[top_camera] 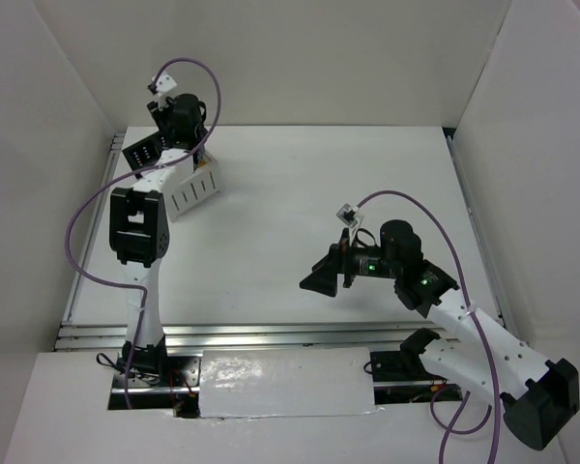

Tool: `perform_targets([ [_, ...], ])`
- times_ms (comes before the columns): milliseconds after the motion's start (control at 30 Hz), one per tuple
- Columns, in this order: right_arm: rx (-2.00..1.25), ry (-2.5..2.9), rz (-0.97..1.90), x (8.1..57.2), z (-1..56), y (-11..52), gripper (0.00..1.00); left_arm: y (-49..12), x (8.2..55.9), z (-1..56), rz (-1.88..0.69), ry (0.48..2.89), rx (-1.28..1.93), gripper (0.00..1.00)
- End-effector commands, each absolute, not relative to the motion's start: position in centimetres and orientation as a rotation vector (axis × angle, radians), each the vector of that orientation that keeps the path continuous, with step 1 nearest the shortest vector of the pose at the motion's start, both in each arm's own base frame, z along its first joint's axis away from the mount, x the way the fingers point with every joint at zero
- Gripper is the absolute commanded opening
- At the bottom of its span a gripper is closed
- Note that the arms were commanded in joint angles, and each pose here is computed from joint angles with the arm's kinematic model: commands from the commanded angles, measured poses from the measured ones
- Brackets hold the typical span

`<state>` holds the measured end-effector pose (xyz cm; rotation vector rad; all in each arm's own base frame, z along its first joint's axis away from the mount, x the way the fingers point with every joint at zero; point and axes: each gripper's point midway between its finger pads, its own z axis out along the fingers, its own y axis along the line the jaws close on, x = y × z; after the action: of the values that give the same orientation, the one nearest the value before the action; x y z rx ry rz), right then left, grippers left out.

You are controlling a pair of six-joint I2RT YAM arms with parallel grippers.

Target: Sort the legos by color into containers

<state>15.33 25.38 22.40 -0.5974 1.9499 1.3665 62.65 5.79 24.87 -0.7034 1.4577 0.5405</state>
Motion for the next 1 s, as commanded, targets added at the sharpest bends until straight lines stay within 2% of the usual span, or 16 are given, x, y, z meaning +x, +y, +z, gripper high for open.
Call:
perform_targets([
  [0, -0.628, 1.889, 1.377, 15.6, 23.5, 25.7, 1.0, 6.3, 63.2, 25.8, 0.443, 1.406, -0.761, 0.09],
  [33, -0.627, 1.889, 1.376, 15.7, 23.5, 25.7, 1.0, 6.4, 63.2, 25.6, 0.425, 1.404, -0.77, 0.13],
  [167, -0.625, 1.9, 1.376, 15.9, 23.2, 25.8, 1.0, 6.0, 63.0, 25.3, 0.389, 1.419, -0.765, 0.14],
  [300, -0.626, 1.898, 1.376, 15.9, 23.3, 25.8, 1.0, 6.0, 62.8, 24.7, 0.377, 1.43, -0.776, 0.31],
  [333, -0.626, 1.898, 1.376, 15.8, 23.3, 25.8, 1.0, 6.0, 62.7, 24.7, 0.377, 1.434, -0.78, 0.45],
  [400, -0.627, 1.898, 1.376, 15.8, 23.3, 25.8, 1.0, 6.0, 62.7, 24.5, 0.374, 1.437, -0.773, 0.61],
  [467, -0.631, 1.898, 1.375, 15.8, 23.3, 25.8, 1.0, 6.1, 62.4, 24.7, 0.376, 1.437, -0.79, 0.85],
  [533, -0.637, 1.898, 1.378, 15.7, 23.3, 25.8, 1.0, 6.5, 61.7, 25.6, 0.376, 1.412, -0.829, 1.0],
  [600, -0.643, 1.892, 1.379, 15.6, 23.4, 25.8, 1.0, 6.8, 61.1, 26.0, 0.368, 1.406, -0.836, 0.99],
  [733, -0.617, 1.89, 1.345, 16.1, 23.6, 25.5, 1.0, 6.6, 59.1, 30.8, 0.309, 1.419, -0.82, 1.0],
  [767, -0.603, 1.896, 1.326, 16.4, 23.6, 25.4, 1.0, 6.2, 59.0, 34.0, 0.251, 1.39, -0.836, 1.0],
  [800, -0.581, 1.915, 1.301, 16.7, 23.5, 25.2, 1.0, 5.5, 57.9, 33.9, 0.247, 1.507, -0.808, 1.0],
  [867, -0.465, 1.951, 1.156, 18.9, 23.1, 24.1, 1.0, 4.4, 56.8, 37.6, 0.158, 1.534, -0.783, 1.0],
  [967, -0.238, 1.983, 0.887, 22.1, 23.6, 20.7, 1.0, 3.0, 53.0, 39.1, 0.07, 1.639, -0.721, 0.99],
])
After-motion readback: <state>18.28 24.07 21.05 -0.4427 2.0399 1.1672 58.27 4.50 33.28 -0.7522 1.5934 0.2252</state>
